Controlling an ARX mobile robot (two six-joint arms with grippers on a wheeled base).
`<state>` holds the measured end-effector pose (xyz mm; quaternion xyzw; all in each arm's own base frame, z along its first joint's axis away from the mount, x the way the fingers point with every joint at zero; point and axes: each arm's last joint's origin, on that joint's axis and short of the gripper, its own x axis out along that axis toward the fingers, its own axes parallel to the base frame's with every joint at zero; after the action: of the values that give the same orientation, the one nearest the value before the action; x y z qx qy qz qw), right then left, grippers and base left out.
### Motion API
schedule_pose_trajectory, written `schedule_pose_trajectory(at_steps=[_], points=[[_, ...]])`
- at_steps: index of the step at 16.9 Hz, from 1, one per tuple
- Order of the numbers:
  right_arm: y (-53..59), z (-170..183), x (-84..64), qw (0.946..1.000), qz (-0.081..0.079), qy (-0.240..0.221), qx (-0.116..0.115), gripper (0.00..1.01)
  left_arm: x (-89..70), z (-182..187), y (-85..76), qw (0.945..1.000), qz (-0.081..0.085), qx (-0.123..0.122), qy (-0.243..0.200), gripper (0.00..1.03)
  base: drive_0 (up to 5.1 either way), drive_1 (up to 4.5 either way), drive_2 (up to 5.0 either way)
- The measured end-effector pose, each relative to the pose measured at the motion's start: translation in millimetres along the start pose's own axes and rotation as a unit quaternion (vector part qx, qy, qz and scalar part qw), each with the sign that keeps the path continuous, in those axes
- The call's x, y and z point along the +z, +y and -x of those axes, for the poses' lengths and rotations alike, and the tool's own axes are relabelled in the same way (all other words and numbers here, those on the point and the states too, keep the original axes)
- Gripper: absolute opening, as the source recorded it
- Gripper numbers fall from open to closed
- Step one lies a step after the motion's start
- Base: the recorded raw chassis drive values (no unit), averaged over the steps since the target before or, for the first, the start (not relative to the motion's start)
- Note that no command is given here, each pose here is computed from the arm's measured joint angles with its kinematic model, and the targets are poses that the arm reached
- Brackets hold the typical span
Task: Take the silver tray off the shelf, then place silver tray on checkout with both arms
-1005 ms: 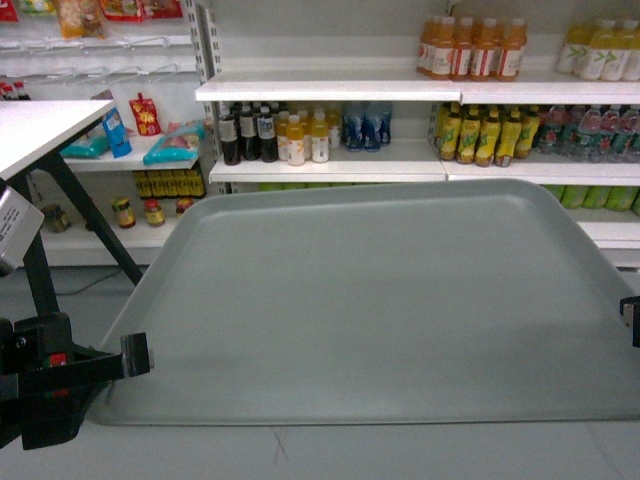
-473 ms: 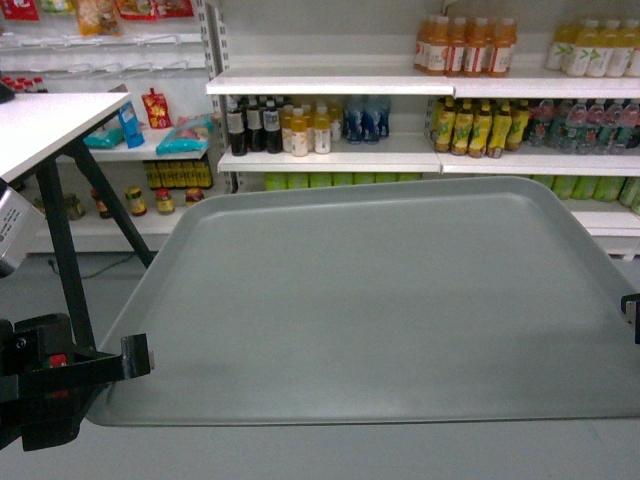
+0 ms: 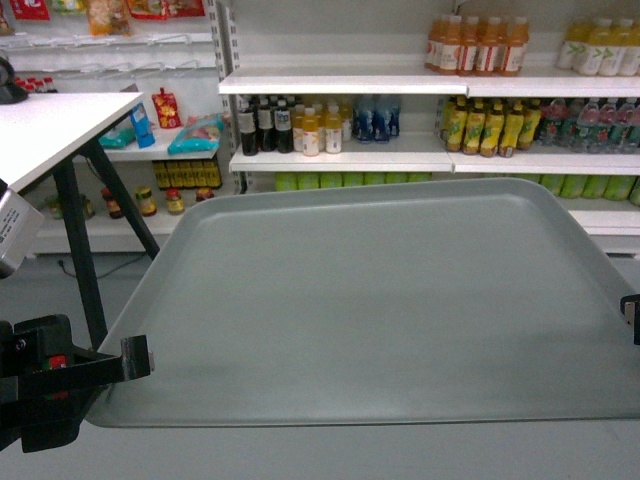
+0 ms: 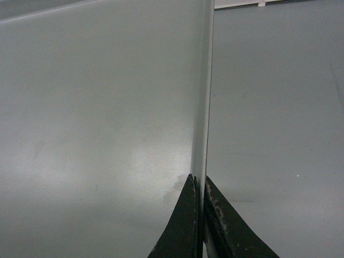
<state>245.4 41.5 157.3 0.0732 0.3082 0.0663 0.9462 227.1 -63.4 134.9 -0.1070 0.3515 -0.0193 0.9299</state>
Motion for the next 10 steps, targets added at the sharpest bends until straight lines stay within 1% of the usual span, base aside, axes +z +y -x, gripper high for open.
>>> schedule_pose_trajectory(at_steps=[9, 10], points=[[0.2, 0.1, 0.3, 1.0000, 0.000, -0.002, 0.000, 0.03, 0.6, 0.1, -0.1, 1.0000, 0.000, 0.000, -0.003, 0.03, -5.1, 2.40, 2.4], [0.0, -0.3, -0.4, 1.0000, 0.000, 0.002, 0.000, 0.03, -0.4, -0.2, 0.2, 1.0000, 0.000, 0.001, 0.002, 0.03, -5.0, 2.47, 2.5]])
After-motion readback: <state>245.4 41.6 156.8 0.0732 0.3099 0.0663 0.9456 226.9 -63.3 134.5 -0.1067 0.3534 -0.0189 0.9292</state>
